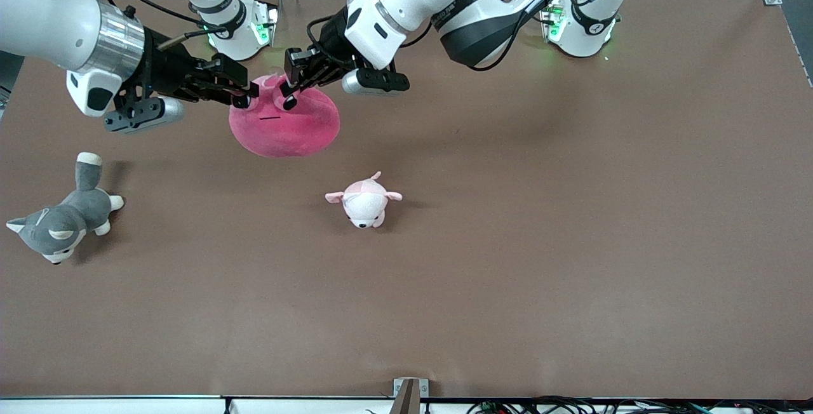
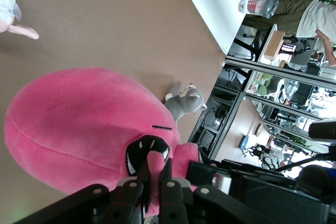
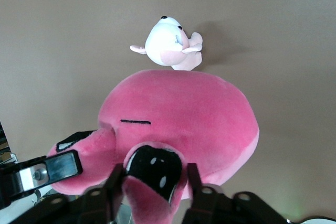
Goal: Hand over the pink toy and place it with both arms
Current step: 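Grasp the plush with the right gripper while the left gripper holds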
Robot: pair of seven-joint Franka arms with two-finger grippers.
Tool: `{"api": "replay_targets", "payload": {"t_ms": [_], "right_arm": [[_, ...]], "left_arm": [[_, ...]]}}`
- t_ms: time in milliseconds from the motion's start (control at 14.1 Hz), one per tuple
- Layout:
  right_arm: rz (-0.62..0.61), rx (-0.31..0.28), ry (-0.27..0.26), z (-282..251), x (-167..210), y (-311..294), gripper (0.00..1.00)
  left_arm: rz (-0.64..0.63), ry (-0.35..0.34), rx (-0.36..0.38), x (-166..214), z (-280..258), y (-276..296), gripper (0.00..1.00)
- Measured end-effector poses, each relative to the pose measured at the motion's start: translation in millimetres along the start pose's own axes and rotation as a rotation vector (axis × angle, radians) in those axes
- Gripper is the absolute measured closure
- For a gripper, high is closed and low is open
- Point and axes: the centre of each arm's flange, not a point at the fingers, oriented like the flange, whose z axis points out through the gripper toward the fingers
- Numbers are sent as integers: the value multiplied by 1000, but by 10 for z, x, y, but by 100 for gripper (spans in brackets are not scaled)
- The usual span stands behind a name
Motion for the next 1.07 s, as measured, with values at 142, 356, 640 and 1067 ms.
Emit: {"api": "replay_targets", "payload": {"t_ms": [142,356,640,1067], "right_arm": [[-7,-4,-11,28,-20,-33,56],[-9,-15,-43,63,-59,-36,83],[-7,-19,-50,66,-64,-22,89],[-14,-20,-43,24,-31,70,89]], "left_arm": [[-1,-1,2,7,13,-9,91],[-4,-2,5,21,36,-25,89],[-10,3,5,74,40,-34,67],[49,72,10,303,-51,-21,20]]}}
